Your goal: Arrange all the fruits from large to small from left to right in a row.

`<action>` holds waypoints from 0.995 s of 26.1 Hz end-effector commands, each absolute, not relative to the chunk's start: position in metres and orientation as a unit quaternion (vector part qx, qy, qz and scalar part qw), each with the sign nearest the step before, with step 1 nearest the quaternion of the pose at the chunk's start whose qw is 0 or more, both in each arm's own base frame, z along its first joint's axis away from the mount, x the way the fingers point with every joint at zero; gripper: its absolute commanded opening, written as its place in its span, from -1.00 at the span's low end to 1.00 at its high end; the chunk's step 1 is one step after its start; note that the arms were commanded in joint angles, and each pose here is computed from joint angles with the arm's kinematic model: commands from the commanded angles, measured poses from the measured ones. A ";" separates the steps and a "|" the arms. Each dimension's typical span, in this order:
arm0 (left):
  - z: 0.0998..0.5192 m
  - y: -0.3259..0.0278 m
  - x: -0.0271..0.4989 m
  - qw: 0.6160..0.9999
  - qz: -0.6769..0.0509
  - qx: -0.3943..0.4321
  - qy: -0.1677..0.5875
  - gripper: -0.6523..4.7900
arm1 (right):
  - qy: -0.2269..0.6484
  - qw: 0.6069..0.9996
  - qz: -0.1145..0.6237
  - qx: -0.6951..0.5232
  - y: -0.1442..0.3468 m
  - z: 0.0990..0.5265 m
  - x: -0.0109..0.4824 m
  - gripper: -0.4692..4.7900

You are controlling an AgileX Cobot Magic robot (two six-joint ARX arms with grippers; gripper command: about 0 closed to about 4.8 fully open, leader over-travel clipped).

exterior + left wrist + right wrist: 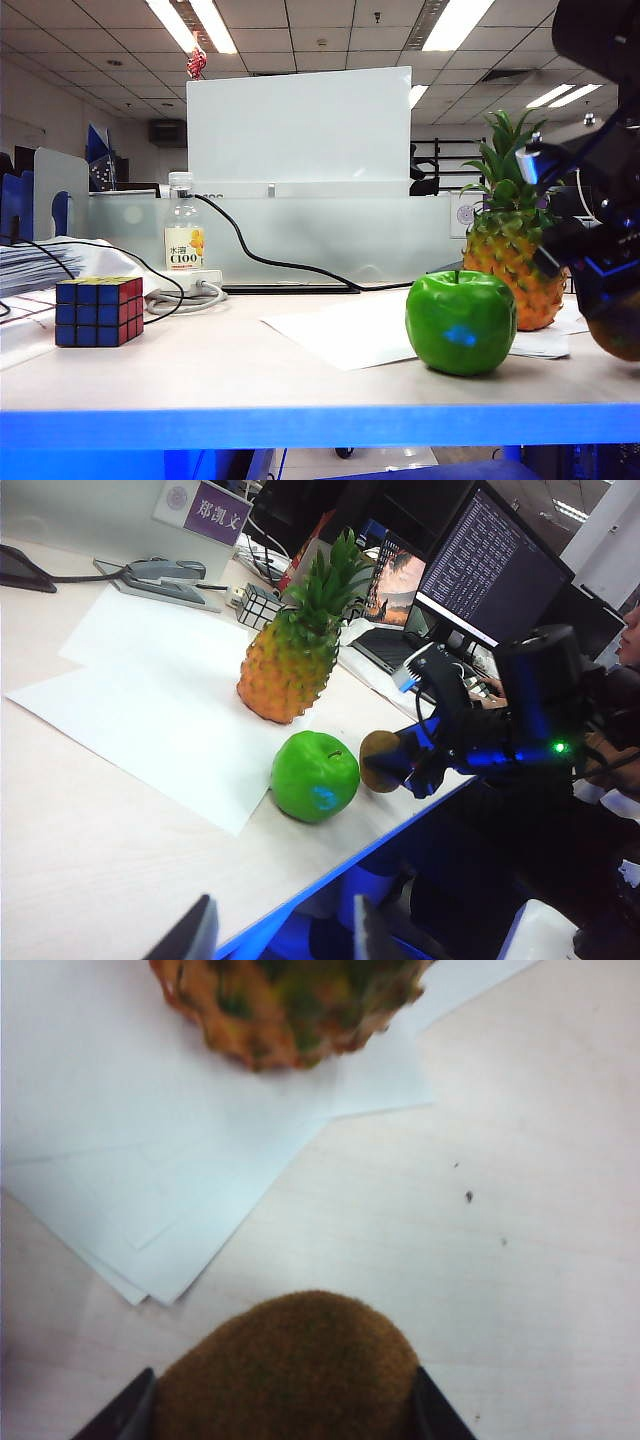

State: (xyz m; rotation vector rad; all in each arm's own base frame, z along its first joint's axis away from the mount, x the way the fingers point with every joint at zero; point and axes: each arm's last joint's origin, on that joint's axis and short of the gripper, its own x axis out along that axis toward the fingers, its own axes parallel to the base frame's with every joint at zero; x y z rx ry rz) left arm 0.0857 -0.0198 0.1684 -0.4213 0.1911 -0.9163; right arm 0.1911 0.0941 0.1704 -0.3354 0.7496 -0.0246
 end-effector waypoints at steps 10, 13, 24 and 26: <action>0.170 -0.020 0.085 0.872 -0.441 -0.196 0.084 -0.08 | 0.358 0.923 -0.011 -0.140 0.093 0.159 0.188 -0.84; 0.170 -0.020 0.085 0.872 -0.441 -0.196 0.084 -0.08 | 0.354 0.925 -0.012 -0.138 0.093 0.159 0.189 -0.84; 0.170 -0.020 0.085 0.872 -0.441 -0.196 0.084 -0.08 | 0.334 0.934 -0.015 -0.124 0.093 0.162 0.192 0.04; 0.170 -0.020 0.085 0.872 -0.442 -0.195 0.083 -0.08 | 0.335 0.934 -0.019 -0.123 0.091 0.162 0.193 0.08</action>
